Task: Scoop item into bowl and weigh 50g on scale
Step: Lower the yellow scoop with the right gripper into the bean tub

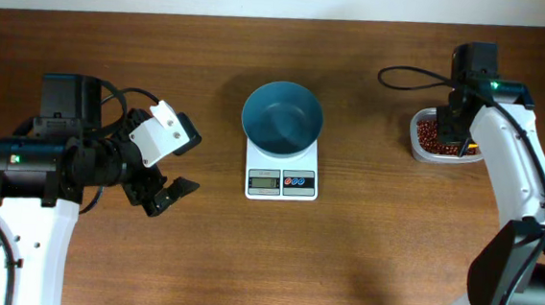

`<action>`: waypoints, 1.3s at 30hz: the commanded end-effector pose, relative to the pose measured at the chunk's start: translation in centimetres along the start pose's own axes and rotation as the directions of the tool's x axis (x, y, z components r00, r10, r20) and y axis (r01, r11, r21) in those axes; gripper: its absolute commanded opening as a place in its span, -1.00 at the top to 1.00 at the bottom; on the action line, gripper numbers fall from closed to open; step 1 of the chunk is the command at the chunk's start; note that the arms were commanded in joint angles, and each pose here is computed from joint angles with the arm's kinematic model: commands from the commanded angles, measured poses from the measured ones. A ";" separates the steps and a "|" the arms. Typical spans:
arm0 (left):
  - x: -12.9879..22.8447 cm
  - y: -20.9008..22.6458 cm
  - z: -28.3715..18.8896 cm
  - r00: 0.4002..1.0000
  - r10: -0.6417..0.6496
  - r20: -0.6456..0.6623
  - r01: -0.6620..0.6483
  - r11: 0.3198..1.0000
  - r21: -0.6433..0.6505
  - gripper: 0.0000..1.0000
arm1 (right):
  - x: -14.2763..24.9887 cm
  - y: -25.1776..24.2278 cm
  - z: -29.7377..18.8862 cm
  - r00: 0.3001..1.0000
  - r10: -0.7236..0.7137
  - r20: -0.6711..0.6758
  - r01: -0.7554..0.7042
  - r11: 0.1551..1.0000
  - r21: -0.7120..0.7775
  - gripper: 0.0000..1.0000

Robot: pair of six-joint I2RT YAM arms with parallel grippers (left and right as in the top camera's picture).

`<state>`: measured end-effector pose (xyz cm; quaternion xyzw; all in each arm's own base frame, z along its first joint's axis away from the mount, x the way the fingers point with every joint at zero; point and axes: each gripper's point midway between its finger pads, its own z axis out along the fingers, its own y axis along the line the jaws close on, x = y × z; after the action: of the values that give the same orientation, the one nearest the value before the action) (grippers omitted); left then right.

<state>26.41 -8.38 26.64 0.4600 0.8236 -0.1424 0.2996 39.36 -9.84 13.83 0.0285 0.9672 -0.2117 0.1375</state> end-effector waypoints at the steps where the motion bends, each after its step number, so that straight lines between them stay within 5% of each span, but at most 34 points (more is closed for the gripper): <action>1: -0.3 0.0 -0.3 1.000 0.015 0.018 -0.015 1.000 0.001 -0.97 | 0.1 -0.4 0.4 1.000 0.002 -0.008 -0.002 1.000 0.023 0.92; 39: -0.3 0.0 -0.3 1.000 0.015 0.018 -0.015 1.000 0.001 -0.97 | 0.1 -1.2 2.6 0.998 0.053 -0.032 -0.053 0.998 0.017 0.92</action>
<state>26.41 -8.38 26.64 0.4611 0.8230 -0.1420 0.2998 40.01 -10.94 12.68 0.0392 0.9653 -0.2211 0.1336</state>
